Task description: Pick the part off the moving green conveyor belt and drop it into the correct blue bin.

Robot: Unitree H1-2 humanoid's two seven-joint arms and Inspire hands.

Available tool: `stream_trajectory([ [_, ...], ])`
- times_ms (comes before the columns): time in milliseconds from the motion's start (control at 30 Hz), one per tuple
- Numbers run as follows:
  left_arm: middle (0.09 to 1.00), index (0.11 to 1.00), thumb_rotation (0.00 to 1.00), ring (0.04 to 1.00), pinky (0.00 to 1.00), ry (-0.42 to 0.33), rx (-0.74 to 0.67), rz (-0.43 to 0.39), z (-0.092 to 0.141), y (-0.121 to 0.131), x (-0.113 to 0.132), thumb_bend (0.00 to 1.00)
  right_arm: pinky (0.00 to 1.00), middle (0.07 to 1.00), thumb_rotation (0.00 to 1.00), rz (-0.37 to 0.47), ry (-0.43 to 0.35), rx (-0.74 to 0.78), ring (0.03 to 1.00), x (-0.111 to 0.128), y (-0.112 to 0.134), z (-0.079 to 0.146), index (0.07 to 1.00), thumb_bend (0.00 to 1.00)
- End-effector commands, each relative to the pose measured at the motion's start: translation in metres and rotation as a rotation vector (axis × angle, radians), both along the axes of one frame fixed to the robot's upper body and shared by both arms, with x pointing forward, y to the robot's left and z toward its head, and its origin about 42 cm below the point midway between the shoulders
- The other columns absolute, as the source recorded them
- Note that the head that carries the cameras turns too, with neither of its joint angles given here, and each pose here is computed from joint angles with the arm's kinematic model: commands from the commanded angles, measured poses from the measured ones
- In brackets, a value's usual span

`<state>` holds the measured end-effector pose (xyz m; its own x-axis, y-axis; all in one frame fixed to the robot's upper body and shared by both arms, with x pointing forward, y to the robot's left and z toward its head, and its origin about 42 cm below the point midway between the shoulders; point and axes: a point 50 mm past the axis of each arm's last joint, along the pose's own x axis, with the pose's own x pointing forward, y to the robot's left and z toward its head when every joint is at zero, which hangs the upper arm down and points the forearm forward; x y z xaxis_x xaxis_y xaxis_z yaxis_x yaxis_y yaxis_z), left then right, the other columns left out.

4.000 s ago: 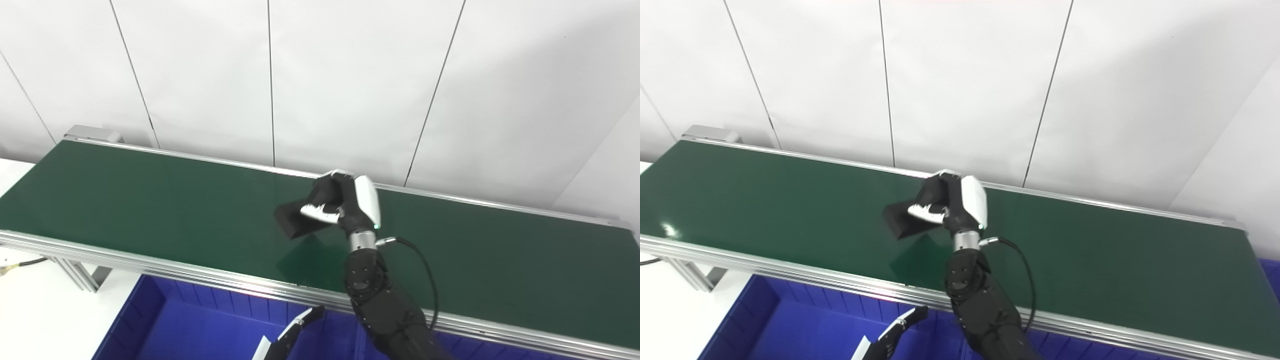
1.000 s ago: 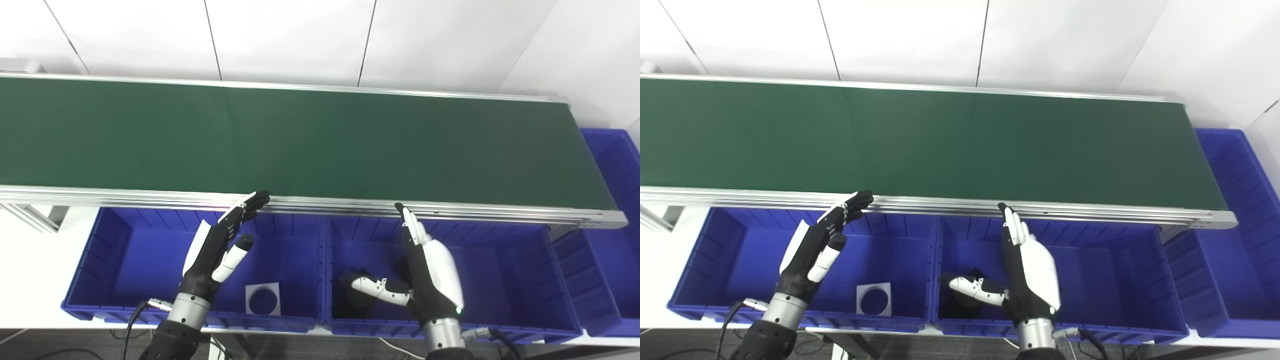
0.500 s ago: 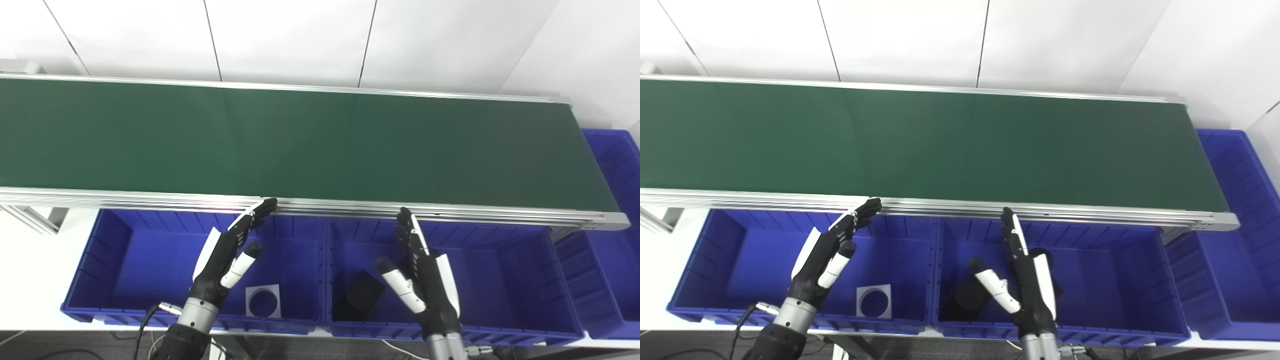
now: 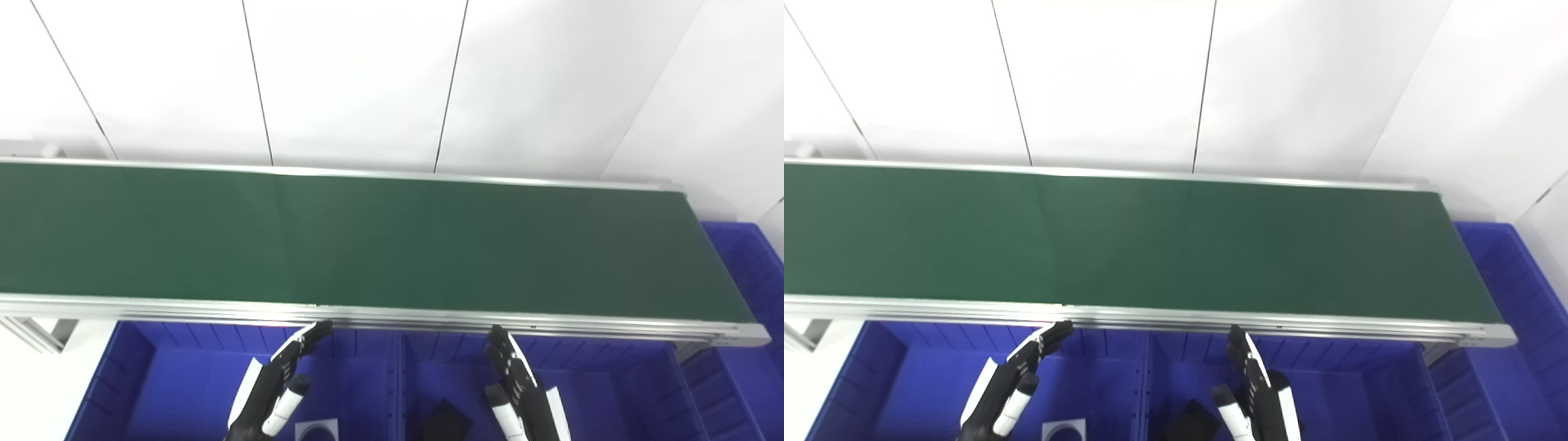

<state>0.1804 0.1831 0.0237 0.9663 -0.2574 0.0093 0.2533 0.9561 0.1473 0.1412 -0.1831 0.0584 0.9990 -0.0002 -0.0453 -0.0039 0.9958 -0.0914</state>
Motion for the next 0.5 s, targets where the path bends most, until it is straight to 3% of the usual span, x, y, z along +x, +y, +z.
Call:
stream_trajectory([
  [0,0.853,0.834,1.00,0.883,0.88,-0.073,-0.025,0.001,0.0103,-0.0030,0.0074,0.76,0.94,0.913,0.84,-0.008,-0.075,0.018,0.919,0.0009,0.0029,0.0092,0.965,0.66],
  [467,0.848,0.828,1.00,0.874,0.87,-0.081,-0.024,0.008,0.0114,-0.0049,0.0070,0.75,0.96,0.917,0.81,-0.012,-0.063,0.033,0.934,0.0005,0.0028,0.0104,0.960,0.64],
])
